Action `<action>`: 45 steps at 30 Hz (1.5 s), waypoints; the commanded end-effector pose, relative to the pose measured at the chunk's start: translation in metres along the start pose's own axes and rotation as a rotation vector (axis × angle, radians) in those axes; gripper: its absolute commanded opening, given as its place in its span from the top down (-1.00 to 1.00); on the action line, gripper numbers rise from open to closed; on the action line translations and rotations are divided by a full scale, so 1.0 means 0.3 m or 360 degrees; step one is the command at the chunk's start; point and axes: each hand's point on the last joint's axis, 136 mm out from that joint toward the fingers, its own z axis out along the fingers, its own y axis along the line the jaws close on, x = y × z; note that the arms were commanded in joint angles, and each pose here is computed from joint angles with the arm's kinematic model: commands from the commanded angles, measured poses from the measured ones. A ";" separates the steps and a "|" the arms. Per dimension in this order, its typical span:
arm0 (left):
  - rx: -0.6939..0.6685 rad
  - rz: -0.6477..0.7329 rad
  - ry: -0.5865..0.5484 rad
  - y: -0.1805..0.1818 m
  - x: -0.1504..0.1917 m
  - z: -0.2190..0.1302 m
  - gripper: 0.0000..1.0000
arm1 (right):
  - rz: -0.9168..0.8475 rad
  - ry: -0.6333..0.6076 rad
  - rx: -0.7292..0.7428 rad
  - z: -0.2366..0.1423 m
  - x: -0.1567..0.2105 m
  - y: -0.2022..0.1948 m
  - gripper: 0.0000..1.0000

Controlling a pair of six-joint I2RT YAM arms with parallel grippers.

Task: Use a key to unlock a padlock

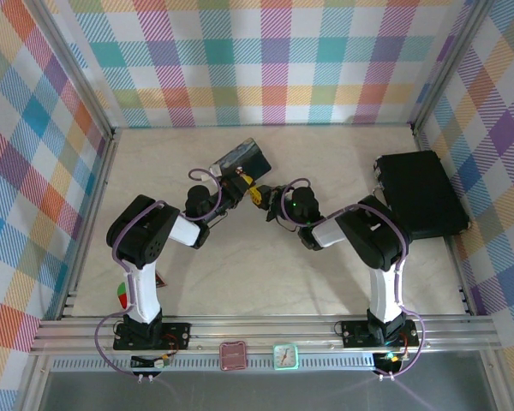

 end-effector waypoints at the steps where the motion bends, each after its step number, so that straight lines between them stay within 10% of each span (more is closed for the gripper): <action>1: 0.0095 0.0086 0.0321 -0.030 0.193 0.023 1.00 | 0.0470 0.0173 -0.0398 -0.003 0.107 0.221 1.00; 13: -0.0051 0.0044 0.0338 -0.043 0.156 0.030 1.00 | -0.0382 0.0301 -0.0082 -0.001 -0.045 0.033 0.86; 26: -0.0098 -0.0065 0.0233 -0.034 0.110 0.051 1.00 | -0.0843 0.0285 0.0100 -0.094 -0.176 -0.124 0.07; 45: -0.0195 -0.0054 0.0278 -0.027 0.120 0.056 1.00 | -0.1192 0.0192 0.0127 -0.179 -0.144 -0.094 0.24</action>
